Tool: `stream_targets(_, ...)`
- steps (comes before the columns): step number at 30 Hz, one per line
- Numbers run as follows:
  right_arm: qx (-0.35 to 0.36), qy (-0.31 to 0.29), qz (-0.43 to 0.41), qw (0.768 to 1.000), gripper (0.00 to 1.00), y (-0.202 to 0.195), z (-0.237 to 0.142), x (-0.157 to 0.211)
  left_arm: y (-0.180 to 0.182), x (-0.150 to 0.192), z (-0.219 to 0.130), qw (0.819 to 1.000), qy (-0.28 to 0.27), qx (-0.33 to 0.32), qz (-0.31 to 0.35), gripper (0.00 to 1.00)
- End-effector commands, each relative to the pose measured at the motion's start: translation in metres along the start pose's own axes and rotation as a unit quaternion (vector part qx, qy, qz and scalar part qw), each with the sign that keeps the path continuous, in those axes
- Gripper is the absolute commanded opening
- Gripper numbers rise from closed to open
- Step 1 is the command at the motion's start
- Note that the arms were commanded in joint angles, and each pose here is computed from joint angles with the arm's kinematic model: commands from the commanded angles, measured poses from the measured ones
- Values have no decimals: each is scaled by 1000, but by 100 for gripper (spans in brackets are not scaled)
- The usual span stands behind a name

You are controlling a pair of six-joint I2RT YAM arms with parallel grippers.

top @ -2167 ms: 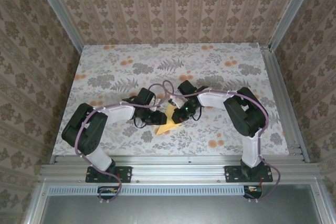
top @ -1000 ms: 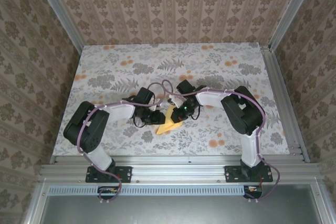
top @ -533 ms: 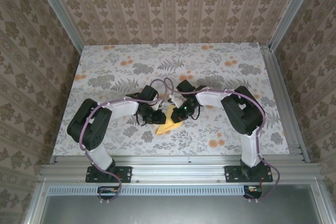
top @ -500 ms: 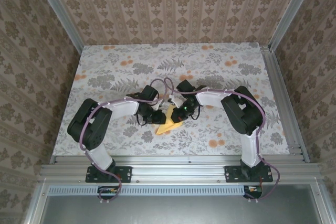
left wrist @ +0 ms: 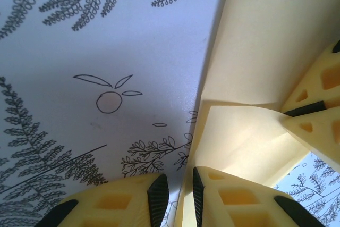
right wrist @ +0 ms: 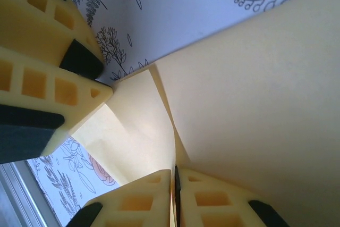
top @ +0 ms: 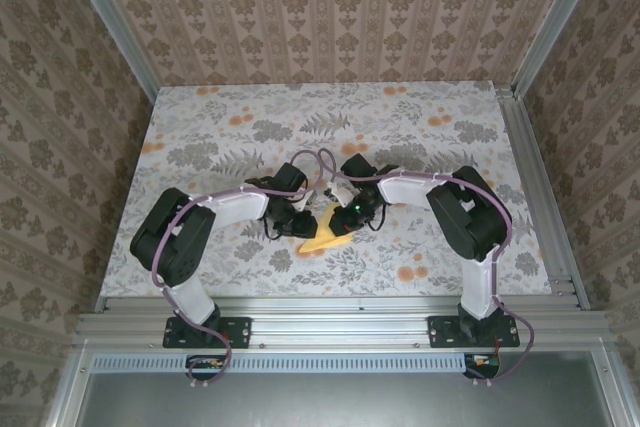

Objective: Fold a paper plane with a square sheet of paper (pick it up from the middle)

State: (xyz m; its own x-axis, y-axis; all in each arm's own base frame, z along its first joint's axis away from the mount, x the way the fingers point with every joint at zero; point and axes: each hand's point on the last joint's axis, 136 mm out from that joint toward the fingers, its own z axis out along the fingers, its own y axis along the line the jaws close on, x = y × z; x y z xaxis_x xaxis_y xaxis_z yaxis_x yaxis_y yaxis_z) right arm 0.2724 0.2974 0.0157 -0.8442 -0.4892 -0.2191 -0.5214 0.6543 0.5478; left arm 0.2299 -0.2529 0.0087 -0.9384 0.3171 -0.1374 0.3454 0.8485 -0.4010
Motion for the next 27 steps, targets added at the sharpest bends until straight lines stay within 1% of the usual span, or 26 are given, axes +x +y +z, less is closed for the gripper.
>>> stream_targets(1,2,-12,-5,1000,14,4,-7,0,16,41,49,997,67,-23,26,27)
stream_targets(4,-1,-13,-2,1000,15,6,-8,2,14,41,49,997,67,-20,28,27)
stream_targets(10,10,-35,3,999,21,6,-22,-1,11,40,50,997,68,-19,35,27)
stream_targets(17,11,-34,7,999,21,4,-21,-2,10,42,52,997,72,-21,37,27)
stream_targets(23,38,-74,9,996,23,2,-47,-5,12,44,52,996,76,-30,39,27)
stream_targets(27,8,-93,23,995,22,15,-53,2,13,45,54,995,81,-32,41,27)
